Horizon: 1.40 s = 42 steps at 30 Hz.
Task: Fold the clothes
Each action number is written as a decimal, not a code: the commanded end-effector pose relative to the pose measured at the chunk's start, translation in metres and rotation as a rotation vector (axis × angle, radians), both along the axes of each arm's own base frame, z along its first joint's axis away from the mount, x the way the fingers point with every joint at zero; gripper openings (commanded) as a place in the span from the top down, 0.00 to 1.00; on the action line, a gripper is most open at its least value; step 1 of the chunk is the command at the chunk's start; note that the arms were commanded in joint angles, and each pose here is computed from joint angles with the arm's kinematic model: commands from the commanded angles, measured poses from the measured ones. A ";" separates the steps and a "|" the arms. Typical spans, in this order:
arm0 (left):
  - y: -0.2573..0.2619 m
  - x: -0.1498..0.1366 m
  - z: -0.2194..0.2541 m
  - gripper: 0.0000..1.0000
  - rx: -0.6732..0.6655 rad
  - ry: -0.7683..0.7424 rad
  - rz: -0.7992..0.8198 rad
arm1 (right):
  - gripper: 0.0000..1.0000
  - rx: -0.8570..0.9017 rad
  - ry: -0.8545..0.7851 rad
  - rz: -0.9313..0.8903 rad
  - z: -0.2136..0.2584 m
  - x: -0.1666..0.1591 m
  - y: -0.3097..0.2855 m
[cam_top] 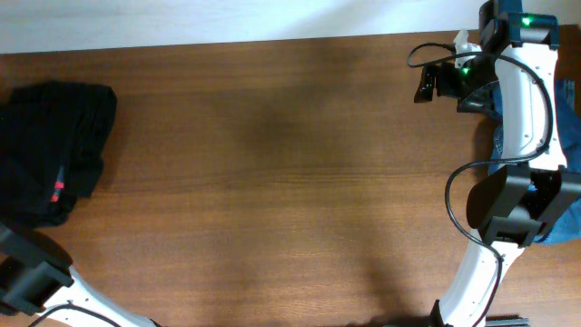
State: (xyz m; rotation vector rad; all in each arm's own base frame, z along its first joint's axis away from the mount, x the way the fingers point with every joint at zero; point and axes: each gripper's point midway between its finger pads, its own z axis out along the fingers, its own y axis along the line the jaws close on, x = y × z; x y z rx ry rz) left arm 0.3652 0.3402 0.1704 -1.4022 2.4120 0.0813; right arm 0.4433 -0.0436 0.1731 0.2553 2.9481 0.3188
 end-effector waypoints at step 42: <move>-0.001 0.023 -0.066 1.00 0.006 0.117 -0.181 | 0.01 -0.012 -0.040 -0.007 0.015 0.000 -0.002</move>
